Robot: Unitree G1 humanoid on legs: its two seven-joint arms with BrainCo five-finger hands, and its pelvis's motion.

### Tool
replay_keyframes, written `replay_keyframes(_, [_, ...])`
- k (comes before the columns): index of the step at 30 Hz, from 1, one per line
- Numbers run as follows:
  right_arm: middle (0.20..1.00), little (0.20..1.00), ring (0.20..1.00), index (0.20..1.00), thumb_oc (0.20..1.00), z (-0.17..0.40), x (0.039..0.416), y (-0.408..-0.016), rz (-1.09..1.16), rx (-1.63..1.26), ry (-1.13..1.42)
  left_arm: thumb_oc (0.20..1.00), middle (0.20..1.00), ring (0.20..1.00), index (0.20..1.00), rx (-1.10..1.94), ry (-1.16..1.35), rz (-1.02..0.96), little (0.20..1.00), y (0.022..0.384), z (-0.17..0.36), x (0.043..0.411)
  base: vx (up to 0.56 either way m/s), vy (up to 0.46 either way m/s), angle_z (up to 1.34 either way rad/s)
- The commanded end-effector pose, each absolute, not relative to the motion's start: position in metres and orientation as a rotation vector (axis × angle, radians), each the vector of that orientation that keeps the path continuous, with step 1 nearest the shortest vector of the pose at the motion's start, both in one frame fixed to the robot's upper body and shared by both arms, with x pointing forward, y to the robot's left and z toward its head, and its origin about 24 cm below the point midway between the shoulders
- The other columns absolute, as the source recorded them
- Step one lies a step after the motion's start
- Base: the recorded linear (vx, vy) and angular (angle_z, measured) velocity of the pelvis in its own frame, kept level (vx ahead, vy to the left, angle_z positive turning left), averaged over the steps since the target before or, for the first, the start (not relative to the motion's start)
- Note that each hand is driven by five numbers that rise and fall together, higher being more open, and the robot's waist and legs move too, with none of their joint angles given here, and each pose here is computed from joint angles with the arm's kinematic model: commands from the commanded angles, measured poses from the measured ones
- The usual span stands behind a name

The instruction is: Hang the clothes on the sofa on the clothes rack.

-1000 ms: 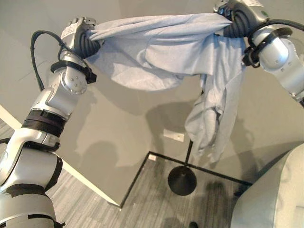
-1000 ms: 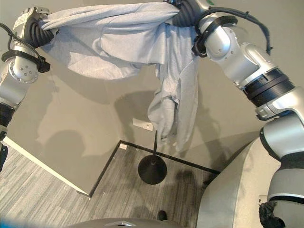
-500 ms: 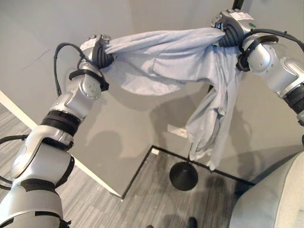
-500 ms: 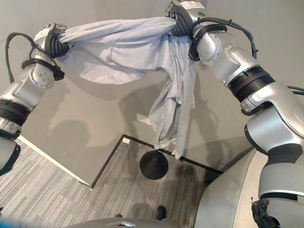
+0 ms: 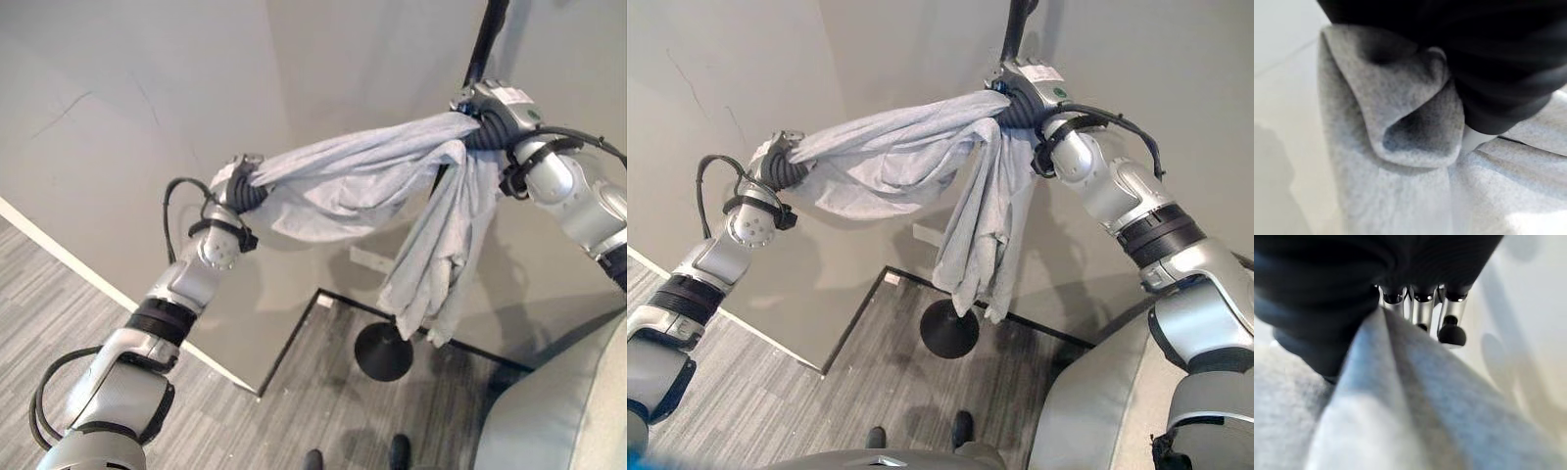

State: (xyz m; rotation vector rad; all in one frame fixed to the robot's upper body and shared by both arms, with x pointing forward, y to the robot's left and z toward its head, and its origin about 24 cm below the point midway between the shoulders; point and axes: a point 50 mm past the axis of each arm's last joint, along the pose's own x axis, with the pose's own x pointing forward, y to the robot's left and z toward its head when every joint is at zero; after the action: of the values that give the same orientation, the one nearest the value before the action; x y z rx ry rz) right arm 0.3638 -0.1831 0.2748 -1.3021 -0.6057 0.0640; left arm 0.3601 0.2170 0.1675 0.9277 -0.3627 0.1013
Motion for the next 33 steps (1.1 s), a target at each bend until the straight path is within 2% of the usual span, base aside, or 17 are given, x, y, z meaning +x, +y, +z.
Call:
replay_keyframes(1, [0.200, 0.200, 0.200, 0.200, 0.200, 0.273, 0.366, -0.202, 0.049, -1.456, -0.520, 0.200, 0.200, 0.200, 0.200, 0.908, -0.447, 0.203, 0.200, 0.230, 0.205, 0.366, 0.00, 0.000, 0.00])
replay_keyframes(13, [0.200, 0.200, 0.200, 0.200, 0.200, 0.272, 0.360, -0.161, 0.201, -1.495, -0.636, 0.200, 0.200, 0.200, 0.200, 0.864, -0.267, 0.133, 0.200, 0.231, 0.145, 0.356, 0.00, 0.000, -0.04])
replay_keyframes(14, [0.247, 0.247, 0.247, 0.247, 0.247, 0.273, 0.360, -0.160, 0.202, -1.488, -0.640, 0.200, 0.200, 0.200, 0.200, 0.855, -0.252, 0.123, 0.200, 0.229, 0.140, 0.356, 0.00, -0.007, -0.06])
replay_keyframes(15, [0.677, 0.677, 0.677, 0.677, 0.677, 0.274, 0.360, -0.159, 0.201, -1.478, -0.646, 0.200, 0.200, 0.200, 0.200, 0.850, -0.236, 0.112, 0.200, 0.228, 0.135, 0.356, 0.00, -0.005, -0.05])
replay_keyframes(16, [1.000, 1.000, 1.000, 1.000, 1.000, 0.277, 0.359, -0.158, 0.196, -1.464, -0.655, 0.391, 0.391, 0.391, 0.391, 0.846, -0.222, 0.105, 0.391, 0.229, 0.131, 0.354, 0.00, 0.003, -0.04])
replay_keyframes(17, [1.000, 1.000, 1.000, 1.000, 1.000, 0.279, 0.358, -0.157, 0.192, -1.456, -0.663, 0.834, 0.834, 0.834, 0.834, 0.846, -0.213, 0.093, 0.834, 0.227, 0.128, 0.353, 0.00, 0.007, -0.04])
replay_keyframes(18, [1.000, 1.000, 1.000, 1.000, 1.000, 0.281, 0.358, -0.157, 0.184, -1.445, -0.674, 1.000, 1.000, 1.000, 1.000, 0.847, -0.202, 0.084, 1.000, 0.226, 0.125, 0.353, 0.01, 0.019, -0.04])
replay_keyframes(25, [1.000, 1.000, 1.000, 1.000, 1.000, 0.310, 0.342, -0.150, 0.138, -1.335, -0.822, 1.000, 1.000, 1.000, 1.000, 0.820, -0.155, 0.079, 1.000, 0.229, 0.111, 0.347, 0.00, 0.003, 0.00])
replay_keyframes(33, [1.000, 1.000, 1.000, 1.000, 1.000, 0.347, 0.305, -0.142, 0.145, -1.293, -1.042, 1.000, 1.000, 1.000, 1.000, 0.793, -0.132, 0.093, 1.000, 0.236, 0.103, 0.339, 0.03, 0.008, -0.08])
